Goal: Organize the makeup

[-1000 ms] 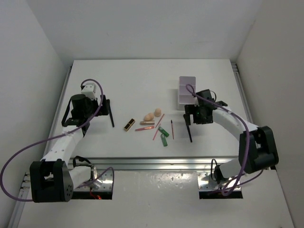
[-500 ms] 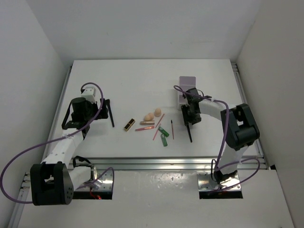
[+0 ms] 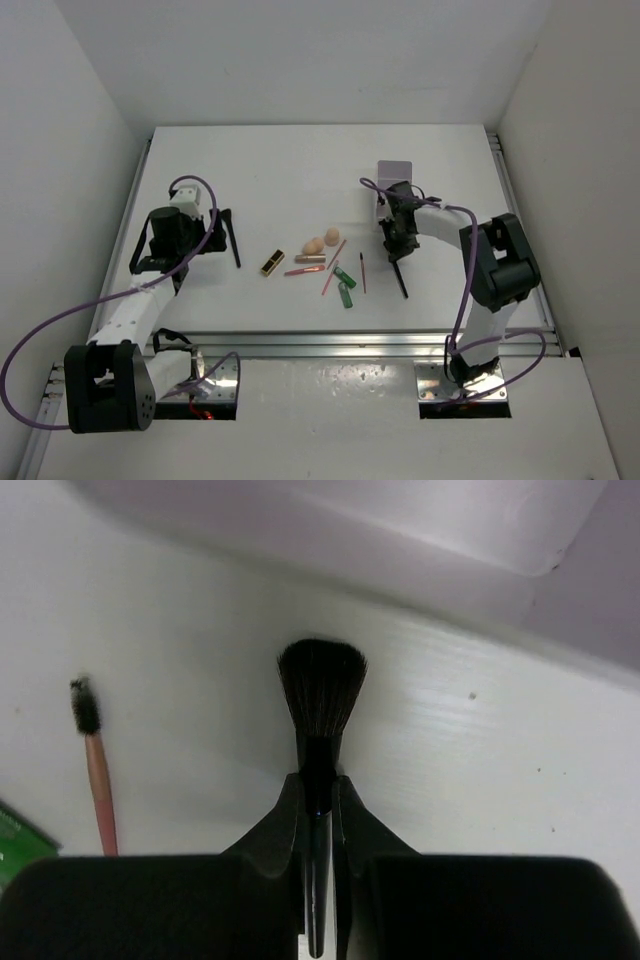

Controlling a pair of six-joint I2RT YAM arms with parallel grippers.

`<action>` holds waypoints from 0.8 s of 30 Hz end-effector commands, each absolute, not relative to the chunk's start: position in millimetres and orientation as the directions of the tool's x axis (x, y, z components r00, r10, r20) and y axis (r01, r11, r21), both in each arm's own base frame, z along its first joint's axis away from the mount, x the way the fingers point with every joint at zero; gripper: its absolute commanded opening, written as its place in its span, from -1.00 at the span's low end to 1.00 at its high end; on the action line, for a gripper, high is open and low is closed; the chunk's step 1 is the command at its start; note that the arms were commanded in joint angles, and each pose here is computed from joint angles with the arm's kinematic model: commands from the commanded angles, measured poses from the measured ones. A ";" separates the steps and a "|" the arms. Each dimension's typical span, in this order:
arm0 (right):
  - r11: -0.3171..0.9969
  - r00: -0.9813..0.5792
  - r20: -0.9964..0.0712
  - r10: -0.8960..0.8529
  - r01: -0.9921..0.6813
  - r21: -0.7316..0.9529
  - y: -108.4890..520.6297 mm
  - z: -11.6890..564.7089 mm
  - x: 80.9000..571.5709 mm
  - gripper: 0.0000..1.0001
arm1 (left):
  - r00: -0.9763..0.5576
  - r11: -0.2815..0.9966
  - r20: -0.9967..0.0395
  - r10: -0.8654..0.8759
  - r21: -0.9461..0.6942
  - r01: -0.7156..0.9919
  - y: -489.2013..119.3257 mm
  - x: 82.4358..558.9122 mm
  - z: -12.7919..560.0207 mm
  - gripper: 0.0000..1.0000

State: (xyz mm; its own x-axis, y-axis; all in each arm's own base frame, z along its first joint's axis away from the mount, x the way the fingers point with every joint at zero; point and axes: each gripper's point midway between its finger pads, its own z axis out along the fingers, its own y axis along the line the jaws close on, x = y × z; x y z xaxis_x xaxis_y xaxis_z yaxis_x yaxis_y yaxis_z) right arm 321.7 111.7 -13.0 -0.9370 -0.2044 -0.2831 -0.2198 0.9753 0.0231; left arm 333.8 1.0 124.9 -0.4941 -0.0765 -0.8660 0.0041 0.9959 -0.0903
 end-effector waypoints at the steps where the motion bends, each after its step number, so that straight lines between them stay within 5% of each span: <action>1: 0.932 -0.874 -0.374 -0.309 -0.357 0.066 131.0 14.0 320.9 -1.00 | -0.459 0.996 -0.885 -0.079 -0.088 -0.002 6.1 337.7 132.2 0.98; 6: 0.849 -0.723 -0.606 -0.332 -0.508 0.141 173.3 90.2 342.4 -1.00 | -0.470 0.995 -0.879 -0.080 -0.097 0.013 3.0 339.3 127.9 0.98; 10: 0.857 -0.382 -0.910 -0.158 -0.510 0.065 186.2 198.3 398.7 -1.00 | -0.479 0.995 -0.874 -0.080 -0.098 0.012 3.0 339.4 124.5 0.98; 12: 0.884 -0.216 -0.974 -0.066 -0.465 0.043 181.3 228.4 420.0 -1.00 | -0.487 0.994 -0.870 -0.081 -0.103 0.019 1.4 339.4 121.7 0.98; 14: 0.935 0.025 -0.999 0.037 -0.353 0.026 161.7 278.5 453.9 -1.00 | -0.496 0.994 -0.864 -0.082 -0.104 0.018 1.4 339.5 118.3 0.98; 17: 0.976 0.164 -0.985 0.056 -0.219 0.019 135.5 301.4 489.9 -1.00 | -0.489 0.994 -0.869 -0.081 -0.103 0.019 1.8 343.8 123.3 0.98; 24: 0.998 0.232 -0.973 -0.002 -0.068 -0.018 111.1 296.2 537.3 -1.00 | -0.478 0.995 -0.876 -0.071 -0.094 0.024 2.7 351.3 130.9 0.98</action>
State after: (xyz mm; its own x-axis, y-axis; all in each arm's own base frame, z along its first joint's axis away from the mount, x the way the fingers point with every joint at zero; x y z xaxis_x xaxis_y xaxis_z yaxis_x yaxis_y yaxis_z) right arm 524.1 125.5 232.7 0.0222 -0.0258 -0.9994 -0.1583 0.9870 -0.0290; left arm 336.9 -0.8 107.5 -0.5360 -0.0707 -0.8413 0.0206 0.9951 -0.0967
